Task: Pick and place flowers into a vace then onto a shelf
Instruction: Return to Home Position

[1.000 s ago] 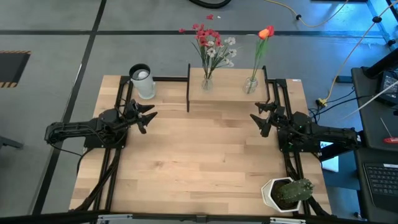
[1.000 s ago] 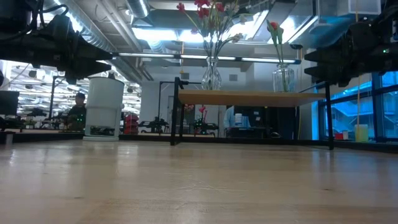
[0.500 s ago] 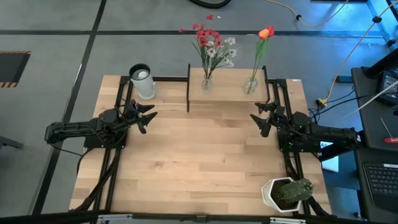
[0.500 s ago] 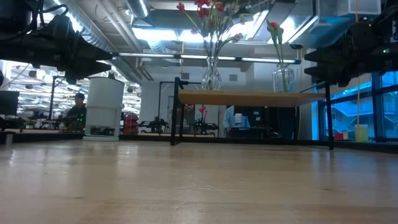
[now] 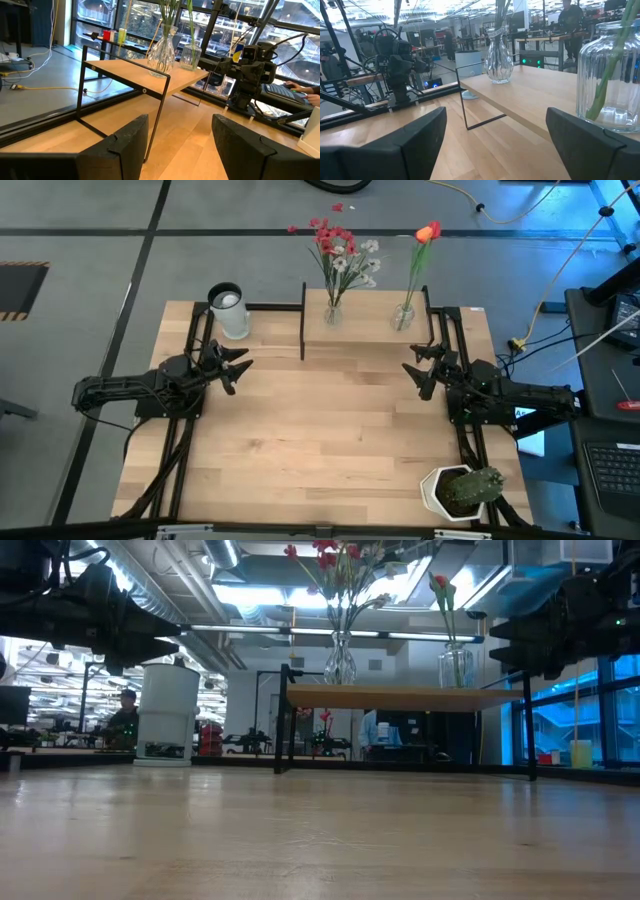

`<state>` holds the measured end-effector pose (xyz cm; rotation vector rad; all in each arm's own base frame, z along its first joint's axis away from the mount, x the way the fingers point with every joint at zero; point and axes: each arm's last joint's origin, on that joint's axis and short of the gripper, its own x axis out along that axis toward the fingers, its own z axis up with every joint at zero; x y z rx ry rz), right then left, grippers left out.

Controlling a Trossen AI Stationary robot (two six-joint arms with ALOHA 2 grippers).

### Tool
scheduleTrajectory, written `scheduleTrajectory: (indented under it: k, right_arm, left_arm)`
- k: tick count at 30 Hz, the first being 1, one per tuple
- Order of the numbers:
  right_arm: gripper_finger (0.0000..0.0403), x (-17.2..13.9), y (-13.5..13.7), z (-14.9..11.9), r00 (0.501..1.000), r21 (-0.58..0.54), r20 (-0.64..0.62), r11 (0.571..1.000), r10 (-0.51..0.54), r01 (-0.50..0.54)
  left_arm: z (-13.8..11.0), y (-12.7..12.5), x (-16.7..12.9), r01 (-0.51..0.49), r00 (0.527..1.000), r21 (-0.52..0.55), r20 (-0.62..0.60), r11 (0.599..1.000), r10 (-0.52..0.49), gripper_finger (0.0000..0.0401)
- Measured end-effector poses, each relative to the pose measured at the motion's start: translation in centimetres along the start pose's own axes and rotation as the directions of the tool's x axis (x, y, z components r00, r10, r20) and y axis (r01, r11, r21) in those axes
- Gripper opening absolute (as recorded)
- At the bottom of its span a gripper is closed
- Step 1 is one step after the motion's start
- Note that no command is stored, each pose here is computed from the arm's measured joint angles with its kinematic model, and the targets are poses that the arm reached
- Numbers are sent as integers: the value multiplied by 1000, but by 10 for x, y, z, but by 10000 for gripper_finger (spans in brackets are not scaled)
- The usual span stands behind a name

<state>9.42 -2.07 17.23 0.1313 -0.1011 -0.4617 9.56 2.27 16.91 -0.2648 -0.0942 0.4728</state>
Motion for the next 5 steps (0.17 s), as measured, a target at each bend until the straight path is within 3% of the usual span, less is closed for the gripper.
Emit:
scheduleTrajectory:
  k: [5]
  right_arm:
    - [342,0,0,0,1000,-1,0,1000,0,0]
  left_arm:
    - [0,0,0,1,1000,0,0,1000,-1,212]
